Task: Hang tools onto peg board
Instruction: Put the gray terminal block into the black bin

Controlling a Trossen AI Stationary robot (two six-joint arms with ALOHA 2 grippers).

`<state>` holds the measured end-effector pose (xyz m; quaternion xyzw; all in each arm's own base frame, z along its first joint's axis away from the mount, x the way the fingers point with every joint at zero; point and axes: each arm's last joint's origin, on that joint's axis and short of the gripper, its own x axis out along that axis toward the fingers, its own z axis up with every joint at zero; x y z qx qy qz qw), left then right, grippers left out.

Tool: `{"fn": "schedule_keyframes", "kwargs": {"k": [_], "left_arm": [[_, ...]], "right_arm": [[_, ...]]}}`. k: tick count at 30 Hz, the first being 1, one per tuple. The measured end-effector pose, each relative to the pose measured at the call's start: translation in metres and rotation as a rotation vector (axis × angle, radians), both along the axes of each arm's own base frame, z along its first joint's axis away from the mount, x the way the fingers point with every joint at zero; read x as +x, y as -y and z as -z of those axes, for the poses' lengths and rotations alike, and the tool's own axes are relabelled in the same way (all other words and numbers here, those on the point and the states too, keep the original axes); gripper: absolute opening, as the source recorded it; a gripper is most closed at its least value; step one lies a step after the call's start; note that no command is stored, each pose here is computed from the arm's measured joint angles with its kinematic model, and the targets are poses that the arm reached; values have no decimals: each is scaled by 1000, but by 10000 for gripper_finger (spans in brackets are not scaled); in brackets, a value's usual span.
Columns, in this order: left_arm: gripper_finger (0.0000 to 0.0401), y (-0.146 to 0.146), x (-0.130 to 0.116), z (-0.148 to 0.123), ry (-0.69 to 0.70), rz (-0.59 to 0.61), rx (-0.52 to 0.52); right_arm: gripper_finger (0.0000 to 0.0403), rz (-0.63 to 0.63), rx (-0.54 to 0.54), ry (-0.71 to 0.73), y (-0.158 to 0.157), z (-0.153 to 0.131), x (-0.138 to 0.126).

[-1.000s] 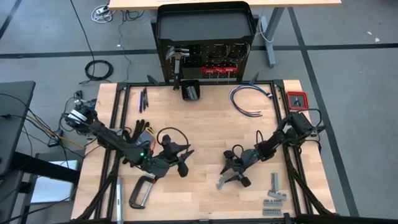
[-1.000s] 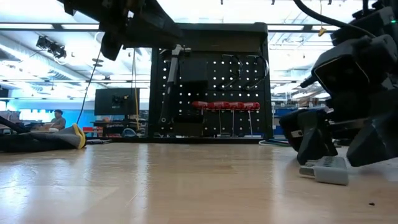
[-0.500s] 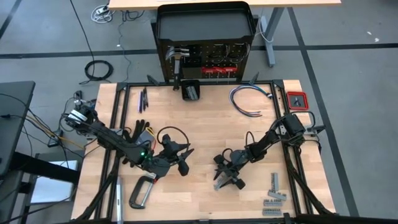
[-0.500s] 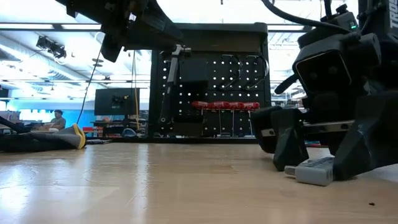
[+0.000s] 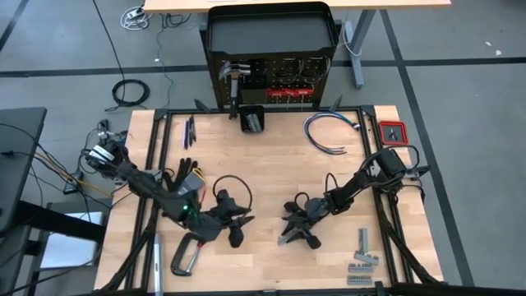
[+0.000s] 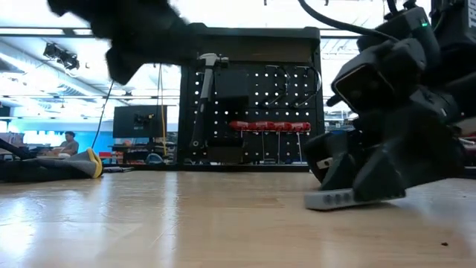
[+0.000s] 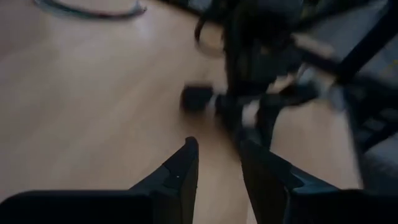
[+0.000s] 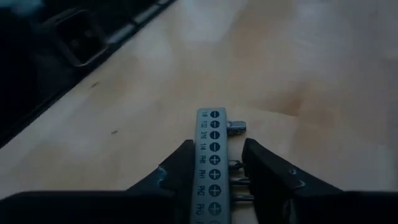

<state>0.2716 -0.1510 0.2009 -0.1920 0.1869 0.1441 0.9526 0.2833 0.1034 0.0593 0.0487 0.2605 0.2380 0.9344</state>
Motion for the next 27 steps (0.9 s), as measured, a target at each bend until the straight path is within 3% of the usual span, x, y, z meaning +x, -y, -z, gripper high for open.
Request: {"fn": "schedule_keyframes", "kwargs": {"k": [2, 7, 12, 17, 21, 27], "left_arm": [[125, 2, -7, 7, -66, -22, 12], [125, -5, -24, 34, -159, -133, -15], [125, -14, -37, 71, -78, -140, -85], [125, -24, -49, 106, -51, -146, -123], [125, -27, -51, 118, -60, -149, -110], [125, -30, -48, 119, -89, -113, -54]], "right_arm": [[129, 55, -21, -6, -2, -10, 3], [129, 245, -207, 10, 6, -44, 24], [129, 450, -245, 102, 29, -81, 52], [129, 806, -367, 146, 68, -107, 90], [129, 982, -445, 67, 99, -110, 124], [129, 1230, -375, 5, 142, -95, 159]]}}
